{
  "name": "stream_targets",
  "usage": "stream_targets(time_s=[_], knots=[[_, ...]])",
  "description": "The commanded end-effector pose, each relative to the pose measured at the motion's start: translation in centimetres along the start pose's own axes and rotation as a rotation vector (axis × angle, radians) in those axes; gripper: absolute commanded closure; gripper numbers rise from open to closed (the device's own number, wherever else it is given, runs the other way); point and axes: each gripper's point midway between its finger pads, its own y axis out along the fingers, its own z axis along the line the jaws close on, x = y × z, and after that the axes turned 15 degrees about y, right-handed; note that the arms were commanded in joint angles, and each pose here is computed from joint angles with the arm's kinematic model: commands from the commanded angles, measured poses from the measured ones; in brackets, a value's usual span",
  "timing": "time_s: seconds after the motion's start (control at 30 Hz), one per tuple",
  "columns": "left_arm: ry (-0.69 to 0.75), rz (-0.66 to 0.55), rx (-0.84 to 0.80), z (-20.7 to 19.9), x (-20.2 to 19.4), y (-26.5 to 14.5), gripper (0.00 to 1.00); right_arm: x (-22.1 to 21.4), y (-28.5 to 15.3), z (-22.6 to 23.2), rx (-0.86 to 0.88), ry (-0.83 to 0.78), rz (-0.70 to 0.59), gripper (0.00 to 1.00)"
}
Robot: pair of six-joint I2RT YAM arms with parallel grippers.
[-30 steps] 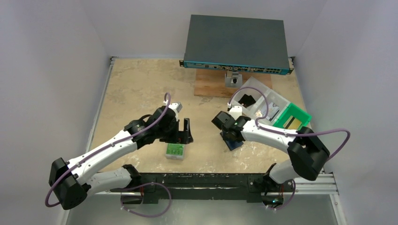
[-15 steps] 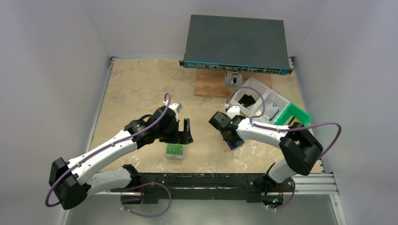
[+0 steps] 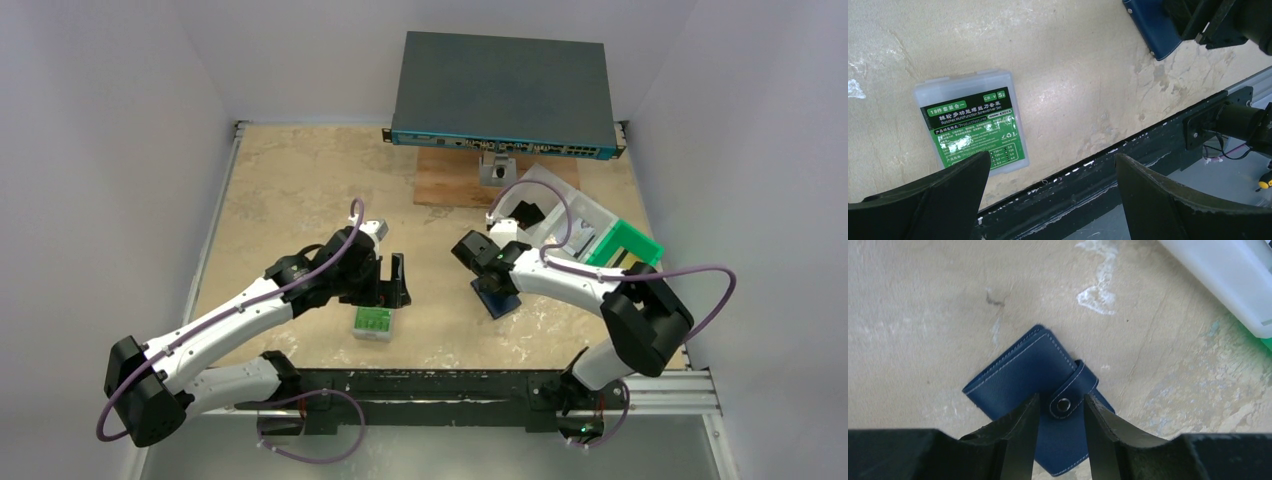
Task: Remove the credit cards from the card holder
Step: Move the card holder to the corner of the board.
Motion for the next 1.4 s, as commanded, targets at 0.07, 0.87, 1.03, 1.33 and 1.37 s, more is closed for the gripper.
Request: stream_targets(time_s=[0.07,0.87,1.03,1.33,1.37], knots=[[0.024,-0.046,-0.030,-1.0,1.6,-1.0,0.04,1.2,1.1,-0.2,0.026,0.053,-0.002,0.65],[0.002,-0.022,-0.044,-1.1,0.9,0.0,0.04,-6.9,-1.5,4.1,0.397,0.325,0.346,0.82],[-0.004,-0.006,-0.053,-1.1,0.4,0.5,0.04,-8.4,-4.1,8.2,0.567,0.488,0.462,0.86],[-0.012,0.012,-0.082,-1.4,-0.4,1.0,0.13,-4.0,-7.3,9.1,0.556,0.316,0.232,0.69],[-0.014,0.011,-0.082,-1.4,-0.4,1.0,0.14,-3.6,-7.8,9.3,0.551,0.260,0.194,0.67]])
